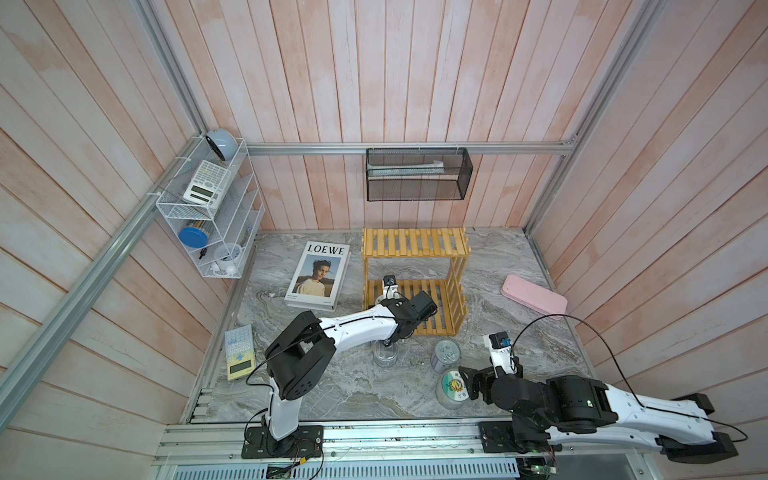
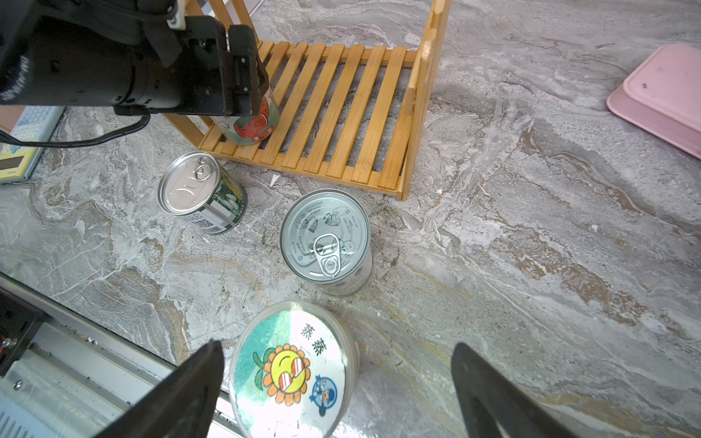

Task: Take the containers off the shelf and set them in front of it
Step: 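Pick up a container from the shelf.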

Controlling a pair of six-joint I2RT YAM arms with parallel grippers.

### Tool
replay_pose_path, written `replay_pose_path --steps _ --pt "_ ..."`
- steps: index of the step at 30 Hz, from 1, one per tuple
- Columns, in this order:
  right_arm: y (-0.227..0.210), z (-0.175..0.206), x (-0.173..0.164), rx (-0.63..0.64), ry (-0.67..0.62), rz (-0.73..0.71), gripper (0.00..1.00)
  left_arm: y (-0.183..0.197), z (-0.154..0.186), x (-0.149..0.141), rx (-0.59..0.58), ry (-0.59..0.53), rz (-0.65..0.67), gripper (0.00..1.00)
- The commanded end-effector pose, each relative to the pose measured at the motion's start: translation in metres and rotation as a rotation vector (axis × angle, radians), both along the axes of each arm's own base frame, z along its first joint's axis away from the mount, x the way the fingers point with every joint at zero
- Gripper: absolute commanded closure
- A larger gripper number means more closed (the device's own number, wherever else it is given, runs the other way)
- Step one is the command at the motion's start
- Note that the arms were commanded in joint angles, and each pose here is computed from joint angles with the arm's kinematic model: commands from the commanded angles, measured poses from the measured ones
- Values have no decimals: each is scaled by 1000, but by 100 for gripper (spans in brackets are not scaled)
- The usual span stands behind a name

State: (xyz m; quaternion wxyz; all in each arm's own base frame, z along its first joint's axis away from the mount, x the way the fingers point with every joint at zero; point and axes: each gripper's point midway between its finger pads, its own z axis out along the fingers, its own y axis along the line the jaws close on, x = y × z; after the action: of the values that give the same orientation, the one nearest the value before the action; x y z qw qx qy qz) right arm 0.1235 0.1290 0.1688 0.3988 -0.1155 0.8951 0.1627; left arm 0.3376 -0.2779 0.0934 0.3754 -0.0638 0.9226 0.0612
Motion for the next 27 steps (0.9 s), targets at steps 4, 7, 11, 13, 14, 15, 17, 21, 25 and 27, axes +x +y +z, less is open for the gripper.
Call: replay_pose_path --steps 4,7,11,13,14,15,17,21,25,27 --pt "-8 -1 1 -20 -7 -8 2 1 4 4 22 -6 -14 37" --pt "-9 -3 1 -20 -6 -10 2 1 16 7 25 -38 -26 39" --pt "-10 -3 2 -19 -8 -16 2 2 38 9 41 -74 -44 40" --pt "-11 -3 3 -23 -8 -20 2 2 48 9 42 -92 -56 40" --pt "-11 -3 3 -22 -7 -19 2 2 54 8 39 -100 -63 40" --pt "-12 -3 3 -25 -7 -21 2 2 60 7 36 -108 -71 40" --pt "-12 -2 4 -23 -7 -23 2 1 69 3 26 -118 -89 41" --pt "-12 -2 5 -27 -5 -28 2 -3 88 -6 -1 -129 -139 41" --pt "-12 -3 7 -28 0 -29 2 -16 99 -25 -29 -116 -236 41" --pt "-11 -3 7 -27 2 -26 2 -17 105 -34 -31 -114 -275 41"
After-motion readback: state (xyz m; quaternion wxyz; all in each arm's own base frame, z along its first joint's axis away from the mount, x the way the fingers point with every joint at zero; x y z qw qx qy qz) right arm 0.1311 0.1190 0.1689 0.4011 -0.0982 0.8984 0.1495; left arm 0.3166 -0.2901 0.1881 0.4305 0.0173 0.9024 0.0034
